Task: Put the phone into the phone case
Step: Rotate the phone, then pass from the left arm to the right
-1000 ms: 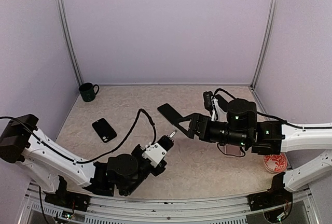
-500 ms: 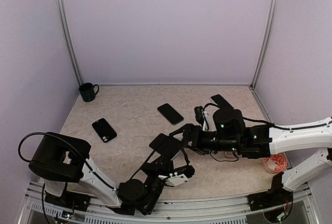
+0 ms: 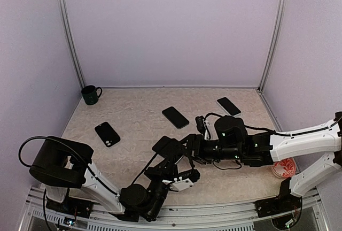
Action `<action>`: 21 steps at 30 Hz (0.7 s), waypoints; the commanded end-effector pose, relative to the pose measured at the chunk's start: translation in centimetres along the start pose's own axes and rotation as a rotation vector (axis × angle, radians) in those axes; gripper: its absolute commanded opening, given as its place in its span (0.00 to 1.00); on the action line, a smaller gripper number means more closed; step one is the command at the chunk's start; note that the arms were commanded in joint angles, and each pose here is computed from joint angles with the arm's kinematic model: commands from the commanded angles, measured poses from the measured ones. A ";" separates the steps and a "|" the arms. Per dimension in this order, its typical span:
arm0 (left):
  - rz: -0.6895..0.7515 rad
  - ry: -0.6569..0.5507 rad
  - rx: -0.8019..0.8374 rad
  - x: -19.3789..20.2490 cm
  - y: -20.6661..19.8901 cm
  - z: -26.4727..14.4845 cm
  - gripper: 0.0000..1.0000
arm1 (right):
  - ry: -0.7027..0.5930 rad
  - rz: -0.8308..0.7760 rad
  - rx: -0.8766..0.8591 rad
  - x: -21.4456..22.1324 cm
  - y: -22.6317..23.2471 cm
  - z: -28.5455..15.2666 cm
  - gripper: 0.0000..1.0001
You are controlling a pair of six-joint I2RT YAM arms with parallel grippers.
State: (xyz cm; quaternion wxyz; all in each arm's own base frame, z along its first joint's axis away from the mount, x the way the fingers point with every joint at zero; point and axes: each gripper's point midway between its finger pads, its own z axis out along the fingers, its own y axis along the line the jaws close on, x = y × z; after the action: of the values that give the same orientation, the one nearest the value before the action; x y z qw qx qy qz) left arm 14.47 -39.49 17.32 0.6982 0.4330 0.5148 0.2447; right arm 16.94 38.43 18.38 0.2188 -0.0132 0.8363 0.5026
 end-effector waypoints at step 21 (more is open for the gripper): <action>-0.238 -0.048 -0.081 -1.1 3.2 -0.4 0.02 | -0.001 0.098 -0.032 -0.8 0.5 0.1 0.00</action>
State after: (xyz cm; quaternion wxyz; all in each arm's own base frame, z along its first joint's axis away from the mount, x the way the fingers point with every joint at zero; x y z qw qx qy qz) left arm 14.40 -39.65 16.76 0.6883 0.4553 0.4975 0.2673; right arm 16.85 39.00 18.32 0.1700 0.0355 0.8322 0.5266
